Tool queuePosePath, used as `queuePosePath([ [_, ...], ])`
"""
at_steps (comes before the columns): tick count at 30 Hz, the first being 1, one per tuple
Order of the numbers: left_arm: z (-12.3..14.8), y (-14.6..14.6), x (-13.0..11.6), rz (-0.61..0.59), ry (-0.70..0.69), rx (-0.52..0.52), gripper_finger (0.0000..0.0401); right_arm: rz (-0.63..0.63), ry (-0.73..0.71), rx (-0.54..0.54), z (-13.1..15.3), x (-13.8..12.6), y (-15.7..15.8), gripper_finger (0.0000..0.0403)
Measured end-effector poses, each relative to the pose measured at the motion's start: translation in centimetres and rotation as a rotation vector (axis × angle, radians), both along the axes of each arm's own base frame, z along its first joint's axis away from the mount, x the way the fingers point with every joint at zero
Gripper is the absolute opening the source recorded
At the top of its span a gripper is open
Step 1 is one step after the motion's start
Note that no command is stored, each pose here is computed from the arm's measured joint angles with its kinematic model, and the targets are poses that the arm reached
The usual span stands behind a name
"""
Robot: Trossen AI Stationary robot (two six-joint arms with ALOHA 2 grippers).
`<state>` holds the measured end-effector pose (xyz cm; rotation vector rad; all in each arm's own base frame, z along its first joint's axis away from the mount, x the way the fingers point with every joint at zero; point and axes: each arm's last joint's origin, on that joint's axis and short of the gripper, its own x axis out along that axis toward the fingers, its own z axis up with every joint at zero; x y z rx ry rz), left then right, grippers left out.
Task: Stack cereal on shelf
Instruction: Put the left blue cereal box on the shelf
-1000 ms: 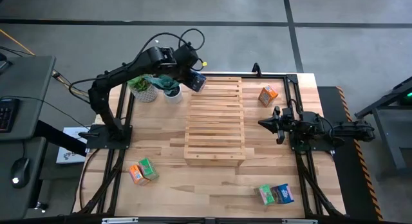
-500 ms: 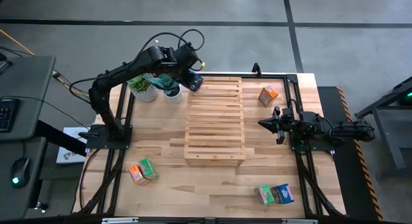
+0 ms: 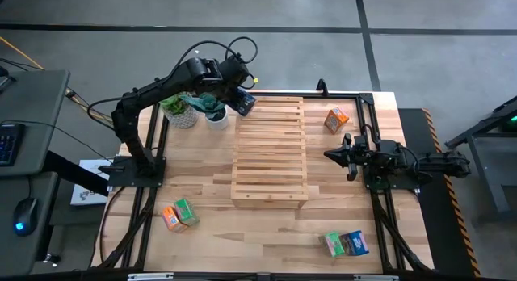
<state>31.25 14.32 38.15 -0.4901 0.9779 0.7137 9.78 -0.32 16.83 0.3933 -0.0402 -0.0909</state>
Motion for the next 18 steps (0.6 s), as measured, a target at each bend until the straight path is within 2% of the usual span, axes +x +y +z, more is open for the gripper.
queuePosePath([
  [9,0.03,0.02,0.05,-0.008,-0.003,0.007,0.022,0.0,0.0,0.0,0.0,0.0,0.0,0.0],
  [18,0.47,0.21,0.66,-0.059,-0.073,0.037,0.0225,-0.001,0.0,0.0,0.0,0.0,0.0,0.0],
])
